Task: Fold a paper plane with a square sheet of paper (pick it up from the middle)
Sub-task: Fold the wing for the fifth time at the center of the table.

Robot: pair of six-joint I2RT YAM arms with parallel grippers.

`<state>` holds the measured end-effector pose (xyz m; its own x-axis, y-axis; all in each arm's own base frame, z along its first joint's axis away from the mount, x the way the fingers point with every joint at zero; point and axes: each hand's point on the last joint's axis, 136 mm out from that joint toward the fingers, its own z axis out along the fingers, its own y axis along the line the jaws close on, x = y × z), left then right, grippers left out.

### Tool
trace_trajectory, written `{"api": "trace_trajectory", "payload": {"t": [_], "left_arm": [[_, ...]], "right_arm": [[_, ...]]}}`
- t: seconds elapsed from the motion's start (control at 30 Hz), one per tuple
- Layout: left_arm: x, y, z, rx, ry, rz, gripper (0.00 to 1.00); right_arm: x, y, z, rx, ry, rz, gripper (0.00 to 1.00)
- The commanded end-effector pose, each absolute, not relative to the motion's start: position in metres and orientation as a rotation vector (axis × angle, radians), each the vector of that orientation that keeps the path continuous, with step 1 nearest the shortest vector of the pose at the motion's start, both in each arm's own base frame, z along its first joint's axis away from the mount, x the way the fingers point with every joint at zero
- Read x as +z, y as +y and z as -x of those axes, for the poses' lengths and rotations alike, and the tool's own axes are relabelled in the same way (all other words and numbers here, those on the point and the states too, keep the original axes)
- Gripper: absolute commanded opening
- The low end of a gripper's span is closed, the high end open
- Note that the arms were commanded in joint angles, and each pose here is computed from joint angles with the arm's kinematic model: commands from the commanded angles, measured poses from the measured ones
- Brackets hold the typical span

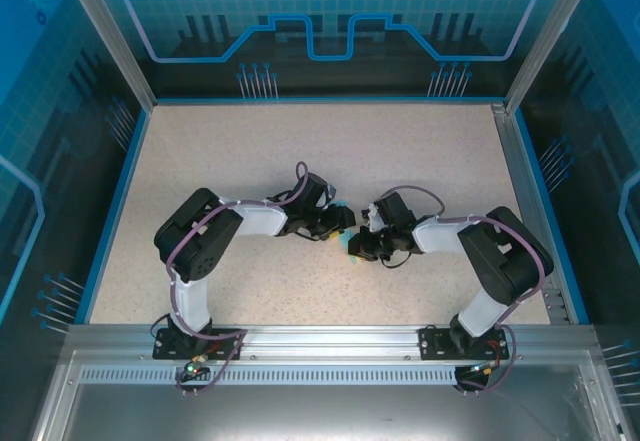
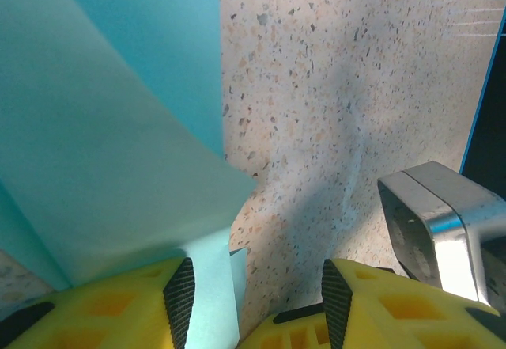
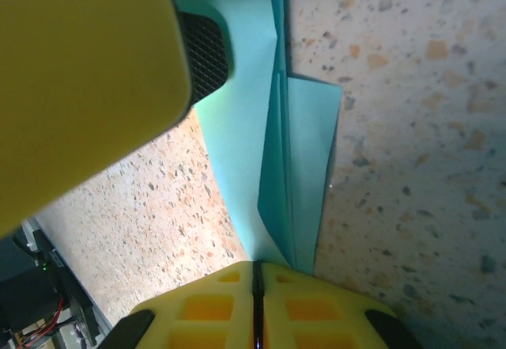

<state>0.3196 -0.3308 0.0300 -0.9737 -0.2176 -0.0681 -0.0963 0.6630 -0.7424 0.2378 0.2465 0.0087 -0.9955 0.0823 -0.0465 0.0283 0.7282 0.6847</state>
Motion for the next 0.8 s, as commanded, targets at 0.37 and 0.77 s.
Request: {"api": "trace_trajectory", "payload": {"t": [0.37, 0.77], "left_arm": [[-0.003, -0.318, -0.303, -1.101, 2.86, 0.291, 0.5], [-0.005, -0.318, -0.301, -1.1, 2.869, 0.289, 0.5]], "right_arm": [[0.041, 0.25, -0.23, 1.284, 2.814, -0.077, 0.13], [0.013, 0.247, -0.22, 1.267, 2.924, -0.156, 0.15]]}}
